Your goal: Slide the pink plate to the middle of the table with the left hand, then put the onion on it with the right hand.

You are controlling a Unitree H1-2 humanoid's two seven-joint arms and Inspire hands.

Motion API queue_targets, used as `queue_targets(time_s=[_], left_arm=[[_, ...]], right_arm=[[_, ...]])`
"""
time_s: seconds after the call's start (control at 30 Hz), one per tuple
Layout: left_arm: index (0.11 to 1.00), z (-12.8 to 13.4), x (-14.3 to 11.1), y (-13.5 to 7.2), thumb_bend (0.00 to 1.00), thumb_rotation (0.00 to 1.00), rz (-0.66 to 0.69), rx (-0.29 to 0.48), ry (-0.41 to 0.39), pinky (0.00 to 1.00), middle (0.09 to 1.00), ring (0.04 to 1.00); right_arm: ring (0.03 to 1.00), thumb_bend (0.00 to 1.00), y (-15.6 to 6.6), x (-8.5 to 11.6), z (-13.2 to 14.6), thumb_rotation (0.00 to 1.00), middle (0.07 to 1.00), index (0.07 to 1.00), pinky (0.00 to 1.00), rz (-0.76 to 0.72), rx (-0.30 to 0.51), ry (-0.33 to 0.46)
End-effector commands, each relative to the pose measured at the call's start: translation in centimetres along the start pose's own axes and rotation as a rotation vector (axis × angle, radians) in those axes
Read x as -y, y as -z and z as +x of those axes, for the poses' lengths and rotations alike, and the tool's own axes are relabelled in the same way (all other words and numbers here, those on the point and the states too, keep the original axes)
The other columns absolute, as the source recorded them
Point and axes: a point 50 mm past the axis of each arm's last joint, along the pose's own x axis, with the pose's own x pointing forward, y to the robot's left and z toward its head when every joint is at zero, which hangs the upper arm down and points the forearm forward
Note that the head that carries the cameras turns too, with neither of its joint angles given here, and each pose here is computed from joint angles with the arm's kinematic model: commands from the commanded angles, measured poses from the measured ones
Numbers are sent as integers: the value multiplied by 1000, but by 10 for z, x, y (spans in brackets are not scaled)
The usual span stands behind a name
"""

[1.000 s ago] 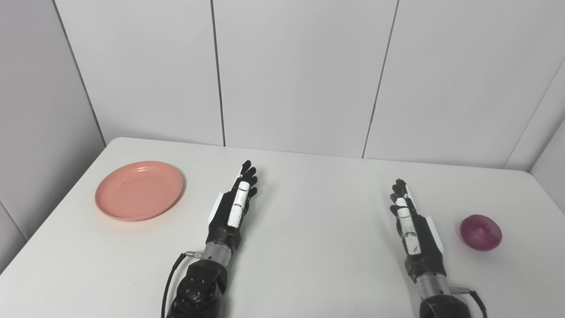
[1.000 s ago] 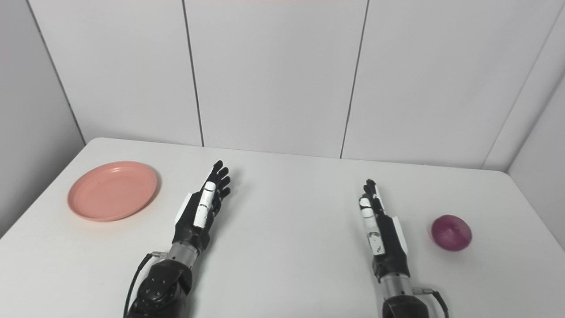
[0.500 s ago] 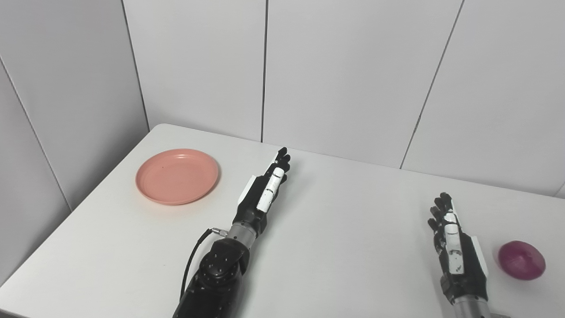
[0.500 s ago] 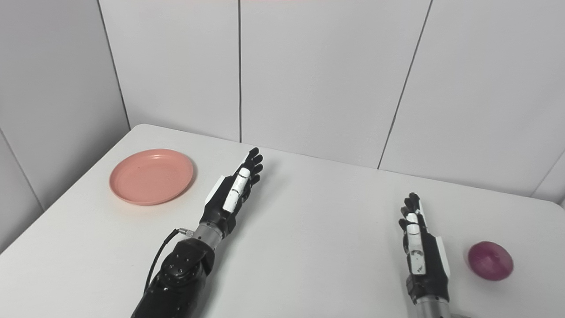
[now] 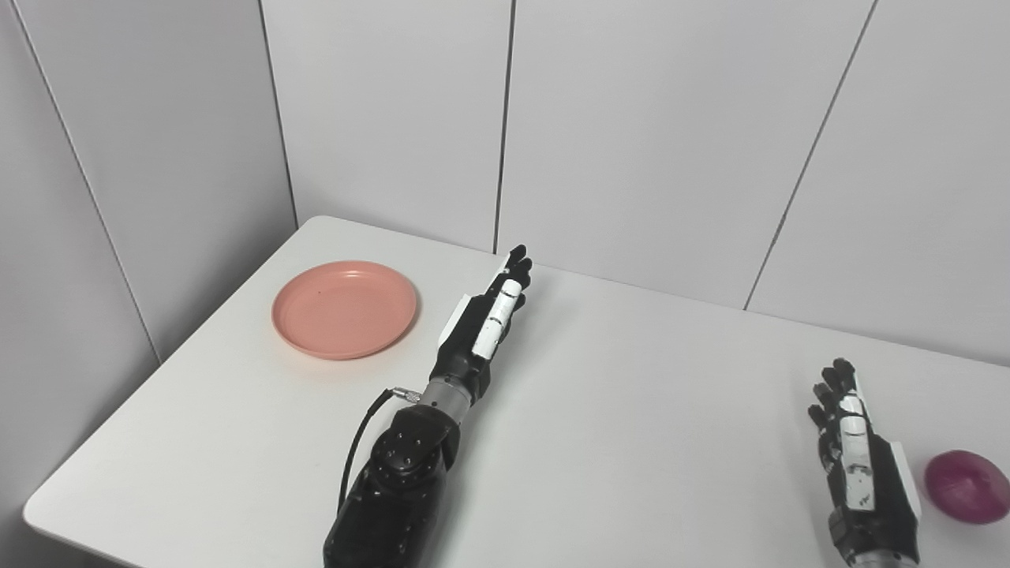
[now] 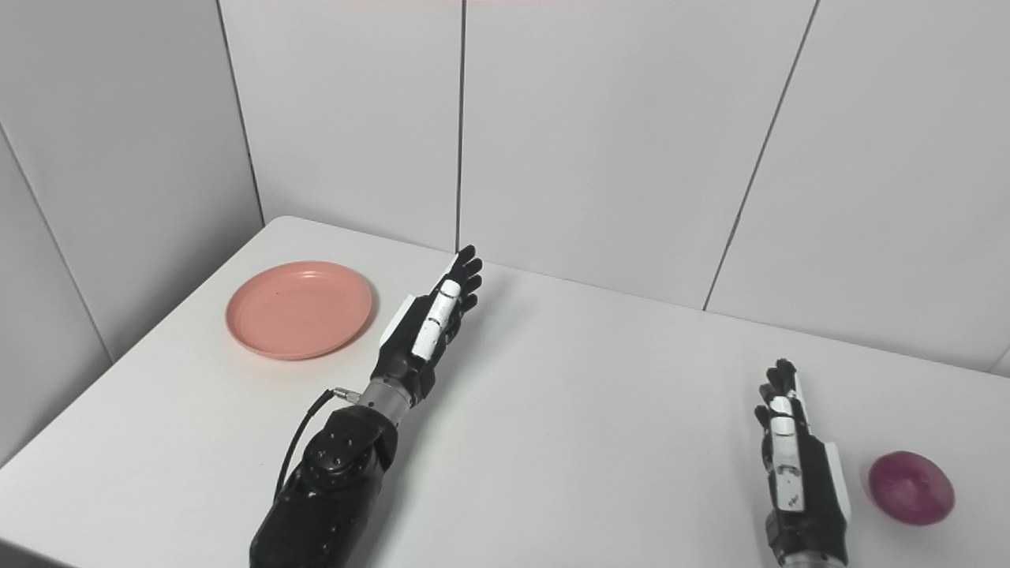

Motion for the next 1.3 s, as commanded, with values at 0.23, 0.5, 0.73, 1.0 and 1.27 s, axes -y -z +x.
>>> queue_targets(time_s=[0.23,0.5,0.73,1.0,1.27], left_arm=[[985,19,-32,-47,622,1000,50,134,-73,994,998,994],[998,19,-50,-55,612,1000,52,158,-83,995,1000,997],[978,17,-74,-62,615,1000,68,162,-162,988,985,983],[962,14,-112,-78,612,1000,107,173,-205,985,977,974],[946,8,-145,-89,615,1000,185,139,-244,959,958,953]], right_arm=[[1000,296,-25,2,9,1000,1000,1000,1000,12,78,-1],[1000,284,-26,0,8,1000,1000,1000,1000,10,79,0],[1000,284,-28,-1,5,1000,1000,1000,1000,28,65,-5],[1000,241,-37,-5,2,1000,1000,1000,1000,37,48,-2],[1000,216,-44,-8,1,1000,1000,1000,1000,52,62,-6]])
